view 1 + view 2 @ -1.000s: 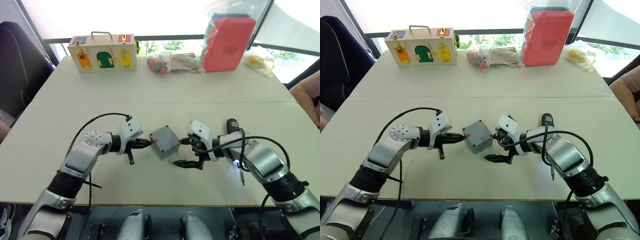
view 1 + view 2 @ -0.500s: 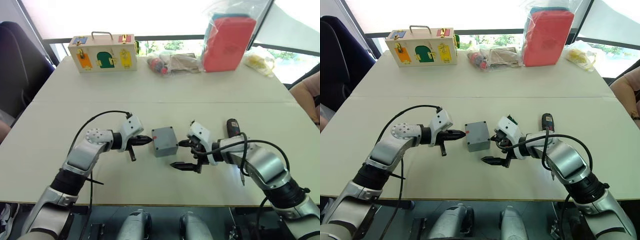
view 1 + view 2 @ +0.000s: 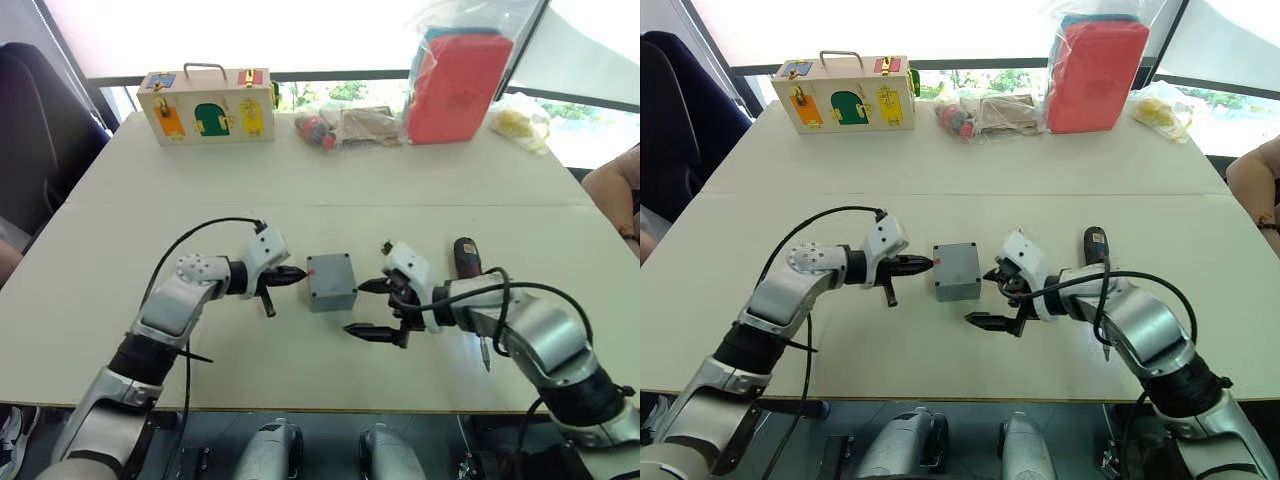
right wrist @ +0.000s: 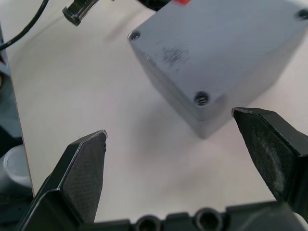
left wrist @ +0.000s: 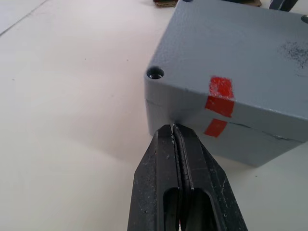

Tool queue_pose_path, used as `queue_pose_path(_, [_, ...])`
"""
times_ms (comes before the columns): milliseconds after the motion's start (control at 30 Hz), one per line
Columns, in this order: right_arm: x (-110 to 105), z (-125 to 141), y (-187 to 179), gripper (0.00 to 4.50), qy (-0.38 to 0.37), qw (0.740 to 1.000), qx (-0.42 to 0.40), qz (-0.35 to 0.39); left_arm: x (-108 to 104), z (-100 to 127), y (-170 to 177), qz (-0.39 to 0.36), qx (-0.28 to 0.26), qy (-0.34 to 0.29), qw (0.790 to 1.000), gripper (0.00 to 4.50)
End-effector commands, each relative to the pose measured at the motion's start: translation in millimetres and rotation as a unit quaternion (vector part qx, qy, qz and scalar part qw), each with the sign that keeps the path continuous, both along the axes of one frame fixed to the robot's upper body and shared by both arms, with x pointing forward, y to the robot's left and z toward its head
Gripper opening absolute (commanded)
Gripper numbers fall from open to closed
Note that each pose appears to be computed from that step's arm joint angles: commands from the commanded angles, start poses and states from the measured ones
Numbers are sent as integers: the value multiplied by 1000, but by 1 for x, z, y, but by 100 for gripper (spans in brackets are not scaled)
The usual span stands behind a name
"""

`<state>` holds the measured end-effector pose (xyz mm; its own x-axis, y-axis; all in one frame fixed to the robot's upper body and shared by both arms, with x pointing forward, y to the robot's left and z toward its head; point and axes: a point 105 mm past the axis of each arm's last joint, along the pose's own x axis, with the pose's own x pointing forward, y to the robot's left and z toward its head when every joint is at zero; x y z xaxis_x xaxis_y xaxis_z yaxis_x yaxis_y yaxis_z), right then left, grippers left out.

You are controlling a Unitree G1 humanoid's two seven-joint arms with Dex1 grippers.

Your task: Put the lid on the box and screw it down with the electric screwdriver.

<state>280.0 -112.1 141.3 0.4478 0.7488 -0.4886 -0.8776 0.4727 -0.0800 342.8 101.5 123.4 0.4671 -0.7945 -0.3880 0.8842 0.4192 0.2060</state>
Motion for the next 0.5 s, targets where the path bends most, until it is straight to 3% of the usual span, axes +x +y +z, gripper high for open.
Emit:
queue_pose_path(33, [6,36,-36,449,-53,995,36,-78,-9,41,11,-17,-31,-28,999,0])
queue_pose_path(233, [27,20,-80,449,-65,977,36,-200,-53,68,-3,-129,-58,13,990,0])
queue_pose_path(367, [34,9,-83,332,-64,975,37,-207,-58,66,-7,-143,-42,14,989,0])
queue_pose_path(433, [39,3,-82,248,-64,975,37,-208,-55,66,-7,-140,-41,12,989,0])
queue_pose_path(467, [41,1,-81,231,-63,975,39,-208,-55,66,-7,-139,-40,11,989,0])
queue_pose_path(500, [42,-1,-81,178,-62,975,40,-209,-55,66,-7,-139,-39,11,990,0])
